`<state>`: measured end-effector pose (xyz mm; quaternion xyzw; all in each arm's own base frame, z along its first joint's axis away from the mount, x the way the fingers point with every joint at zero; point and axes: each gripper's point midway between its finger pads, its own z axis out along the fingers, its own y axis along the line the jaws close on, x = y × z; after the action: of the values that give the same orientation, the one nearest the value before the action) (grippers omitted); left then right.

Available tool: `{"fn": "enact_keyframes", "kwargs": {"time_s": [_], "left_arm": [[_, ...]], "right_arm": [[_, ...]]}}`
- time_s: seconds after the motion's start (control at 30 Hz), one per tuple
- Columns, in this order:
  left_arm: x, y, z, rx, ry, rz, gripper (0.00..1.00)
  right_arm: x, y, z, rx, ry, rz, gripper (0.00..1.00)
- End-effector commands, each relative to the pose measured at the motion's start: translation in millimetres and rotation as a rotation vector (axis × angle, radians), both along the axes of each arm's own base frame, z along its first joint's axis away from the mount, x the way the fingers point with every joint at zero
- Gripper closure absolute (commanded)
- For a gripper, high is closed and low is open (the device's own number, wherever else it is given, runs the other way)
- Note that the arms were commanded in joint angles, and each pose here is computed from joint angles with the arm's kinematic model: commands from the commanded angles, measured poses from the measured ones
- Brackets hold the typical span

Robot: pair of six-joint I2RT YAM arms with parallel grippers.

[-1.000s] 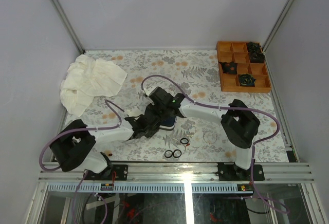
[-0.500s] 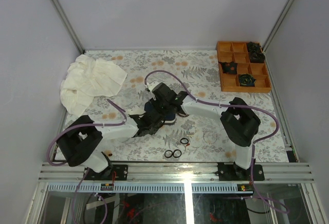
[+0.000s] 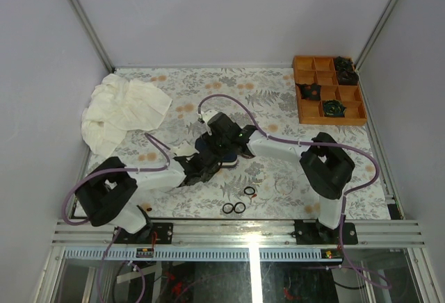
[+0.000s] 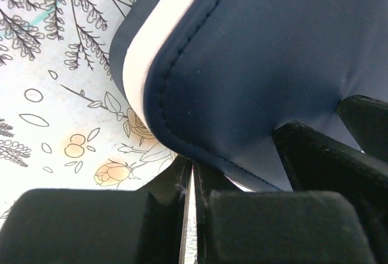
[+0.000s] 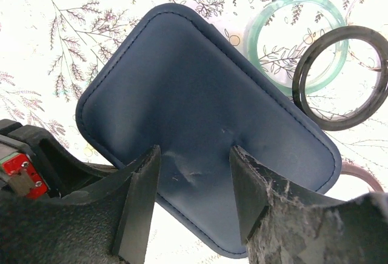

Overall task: Organize the mixed jewelry
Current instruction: Close the jewelry box at the center of the board.

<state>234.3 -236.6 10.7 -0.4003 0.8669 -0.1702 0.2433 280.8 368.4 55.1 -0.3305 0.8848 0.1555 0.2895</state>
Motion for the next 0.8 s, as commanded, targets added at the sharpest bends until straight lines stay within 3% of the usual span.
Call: {"fn": "enact_keyframes", "kwargs": {"time_s": [0.0,0.37,0.77], "left_arm": [[11,14,5,0.037,-0.081,-0.005,1.0],[-4,29,28,0.028,-0.11,-0.034,1.0],[-15,50,68,-0.013,-0.206,-0.034,1.0]], "right_arm": [[-79,-35,-73,-0.149,0.33,0.02,0.43],[-55,-23,-31,-0.08,0.213,-0.041,0.42],[-33,-15,66,0.072,0.021,-0.064,0.3]]}}
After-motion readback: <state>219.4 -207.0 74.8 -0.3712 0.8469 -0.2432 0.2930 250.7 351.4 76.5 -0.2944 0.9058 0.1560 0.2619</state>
